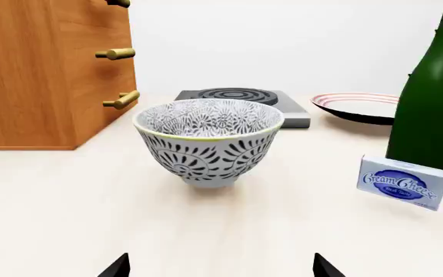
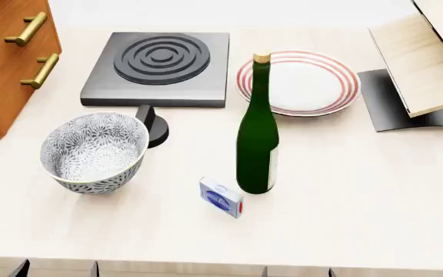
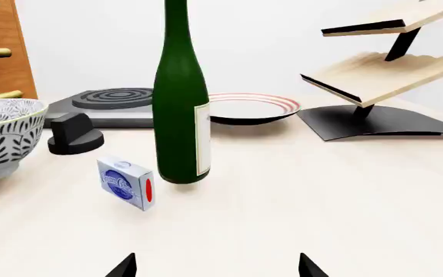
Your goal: Pick up the akita bowl and put it on the plate.
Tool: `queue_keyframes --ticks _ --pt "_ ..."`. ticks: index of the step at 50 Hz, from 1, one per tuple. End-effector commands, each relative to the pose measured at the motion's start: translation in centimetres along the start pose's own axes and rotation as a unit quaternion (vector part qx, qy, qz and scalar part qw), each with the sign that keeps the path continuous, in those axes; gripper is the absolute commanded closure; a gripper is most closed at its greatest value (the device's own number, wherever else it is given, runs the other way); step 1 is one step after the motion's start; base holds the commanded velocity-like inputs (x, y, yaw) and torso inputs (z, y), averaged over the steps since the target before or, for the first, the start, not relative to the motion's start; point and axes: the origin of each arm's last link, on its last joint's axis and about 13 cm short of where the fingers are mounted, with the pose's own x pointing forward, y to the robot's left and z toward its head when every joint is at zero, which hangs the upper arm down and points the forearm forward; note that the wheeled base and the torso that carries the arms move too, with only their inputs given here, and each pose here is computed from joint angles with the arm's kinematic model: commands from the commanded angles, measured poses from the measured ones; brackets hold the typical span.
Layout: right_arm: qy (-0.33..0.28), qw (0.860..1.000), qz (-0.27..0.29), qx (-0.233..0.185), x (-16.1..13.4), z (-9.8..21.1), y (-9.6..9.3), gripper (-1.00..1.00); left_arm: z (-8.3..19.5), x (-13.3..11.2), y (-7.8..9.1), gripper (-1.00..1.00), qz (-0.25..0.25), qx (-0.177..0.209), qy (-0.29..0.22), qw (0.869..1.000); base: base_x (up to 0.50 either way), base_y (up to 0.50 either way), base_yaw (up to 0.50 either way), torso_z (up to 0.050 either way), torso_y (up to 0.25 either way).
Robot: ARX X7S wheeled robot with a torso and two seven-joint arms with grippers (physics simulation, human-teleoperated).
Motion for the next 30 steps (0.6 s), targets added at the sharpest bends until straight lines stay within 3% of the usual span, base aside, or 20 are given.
queue_keyframes --ticks 1,18,30 --pt "0.0 1.0 0.0 -0.005 0.0 0.0 0.0 -1.0 0.0 0.0 0.0 -1.0 0.0 0.0 0.0 1.0 0.0 0.0 0.0 0.0 0.0" --pt "-0.001 1.0 0.0 0.0 0.0 0.2 0.0 -1.0 0.2 -0.1 0.0 -1.0 0.0 0.003 -0.002 1.0 0.0 0.0 0.0 0.0 0.0" --pt "-0.067 0.998 -0.006 0.004 0.1 4.6 -0.1 -1.0 5.9 -0.3 0.5 -1.0 0.012 0.007 -0.09 0.996 0.0 0.0 0.0 0.0 0.0"
